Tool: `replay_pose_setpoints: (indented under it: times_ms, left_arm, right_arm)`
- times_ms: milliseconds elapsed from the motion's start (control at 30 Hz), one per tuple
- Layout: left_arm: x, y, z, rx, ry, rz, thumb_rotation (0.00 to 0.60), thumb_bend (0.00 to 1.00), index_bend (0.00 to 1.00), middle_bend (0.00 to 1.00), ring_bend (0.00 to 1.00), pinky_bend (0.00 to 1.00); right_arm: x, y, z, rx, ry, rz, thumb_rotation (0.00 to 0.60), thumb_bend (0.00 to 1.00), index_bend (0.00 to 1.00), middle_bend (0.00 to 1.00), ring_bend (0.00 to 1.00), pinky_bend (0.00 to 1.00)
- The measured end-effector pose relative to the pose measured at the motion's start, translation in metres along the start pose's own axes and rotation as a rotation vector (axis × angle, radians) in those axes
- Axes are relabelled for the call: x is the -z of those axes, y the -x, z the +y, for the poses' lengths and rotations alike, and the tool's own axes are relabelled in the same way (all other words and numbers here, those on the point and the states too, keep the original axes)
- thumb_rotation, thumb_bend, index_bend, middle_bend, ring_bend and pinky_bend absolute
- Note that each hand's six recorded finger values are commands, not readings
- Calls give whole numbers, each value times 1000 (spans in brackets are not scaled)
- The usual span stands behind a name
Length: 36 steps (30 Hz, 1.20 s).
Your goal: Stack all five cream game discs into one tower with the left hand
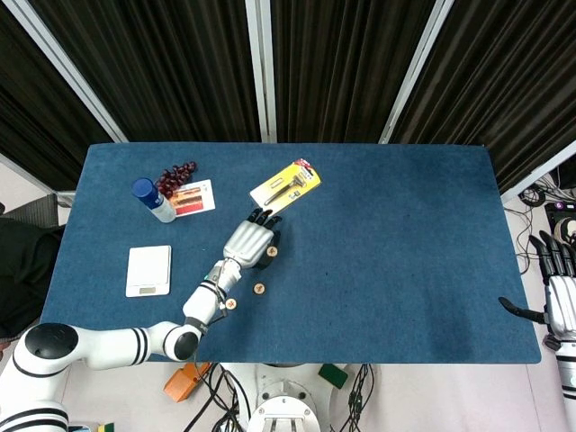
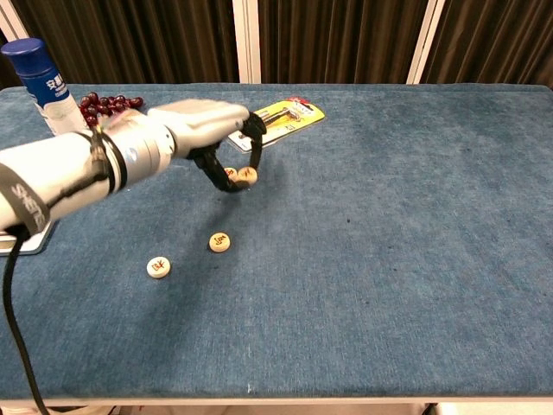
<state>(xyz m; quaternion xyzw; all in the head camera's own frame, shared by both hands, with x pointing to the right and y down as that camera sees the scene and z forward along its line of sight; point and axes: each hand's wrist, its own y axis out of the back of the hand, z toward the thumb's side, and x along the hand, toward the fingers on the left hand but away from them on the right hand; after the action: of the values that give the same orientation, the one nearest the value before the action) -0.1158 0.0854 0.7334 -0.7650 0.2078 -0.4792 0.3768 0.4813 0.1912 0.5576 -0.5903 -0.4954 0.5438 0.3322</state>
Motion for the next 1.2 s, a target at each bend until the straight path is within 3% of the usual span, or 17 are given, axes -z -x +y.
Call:
replay_pose_setpoints:
  times_ms: [433, 1200]
  left_arm:
    - [30, -9, -3, 36, 51, 95, 599, 357, 501, 103, 0, 0]
    - [32, -16, -5, 31, 31, 114, 599, 343, 469, 103, 0, 0]
  right_arm:
    - [0, 0, -1, -1, 2, -2, 600, 116, 0, 0, 0, 0]
    - [2, 1, -2, -7, -1, -10, 600, 116, 0, 0, 0, 0]
